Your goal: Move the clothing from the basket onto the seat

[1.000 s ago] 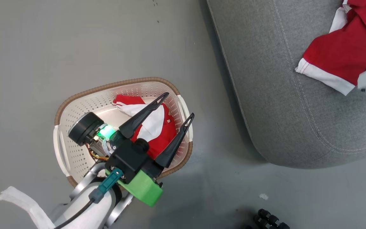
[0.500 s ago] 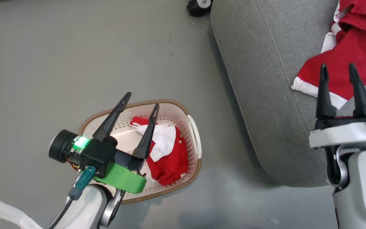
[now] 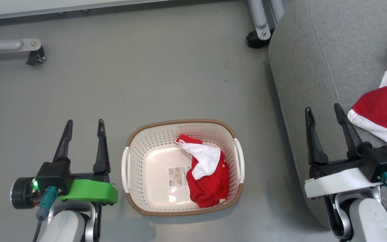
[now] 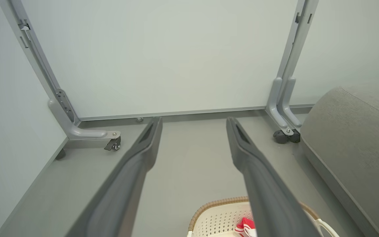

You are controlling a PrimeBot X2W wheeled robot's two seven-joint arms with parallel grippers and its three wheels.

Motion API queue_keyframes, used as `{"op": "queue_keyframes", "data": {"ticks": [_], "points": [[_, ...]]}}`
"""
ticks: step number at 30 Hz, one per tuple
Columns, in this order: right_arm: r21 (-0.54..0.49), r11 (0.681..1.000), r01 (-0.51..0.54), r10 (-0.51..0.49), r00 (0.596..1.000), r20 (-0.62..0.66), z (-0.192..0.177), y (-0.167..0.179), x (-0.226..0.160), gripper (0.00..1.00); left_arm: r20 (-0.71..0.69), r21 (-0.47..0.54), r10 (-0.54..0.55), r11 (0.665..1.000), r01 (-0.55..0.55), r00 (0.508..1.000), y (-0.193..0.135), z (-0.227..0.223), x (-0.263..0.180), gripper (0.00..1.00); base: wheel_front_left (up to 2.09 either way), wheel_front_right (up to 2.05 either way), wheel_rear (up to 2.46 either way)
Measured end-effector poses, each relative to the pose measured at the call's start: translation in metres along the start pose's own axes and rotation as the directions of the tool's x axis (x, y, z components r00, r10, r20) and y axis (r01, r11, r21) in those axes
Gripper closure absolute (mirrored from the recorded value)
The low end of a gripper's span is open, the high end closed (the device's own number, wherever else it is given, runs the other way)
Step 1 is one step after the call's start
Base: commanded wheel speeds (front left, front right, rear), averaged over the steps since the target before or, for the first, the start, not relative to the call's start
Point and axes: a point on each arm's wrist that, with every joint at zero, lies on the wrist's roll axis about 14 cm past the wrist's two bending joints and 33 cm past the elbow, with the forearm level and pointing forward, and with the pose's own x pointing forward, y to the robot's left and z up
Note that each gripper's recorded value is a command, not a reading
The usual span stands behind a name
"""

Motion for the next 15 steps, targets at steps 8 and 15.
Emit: {"op": "queue_keyframes", "data": {"ticks": [8, 15], "points": [[0.006, 0.998, -0.068, 0.068, 0.998, -0.012, 0.008, 0.025, -0.008, 0.00, 0.037, 0.013, 0.107, 0.994, -0.107, 0.994, 0.037, 0.017, -0.036, 0.00, 0.00, 0.00, 0.00], [0.019, 0.997, -0.079, 0.080, 0.996, -0.031, 0.012, 0.031, -0.034, 0.00, 0.028, 0.031, 0.081, 0.996, -0.082, 0.996, 0.032, 0.015, -0.065, 0.00, 0.00, 0.00, 0.00]]}}
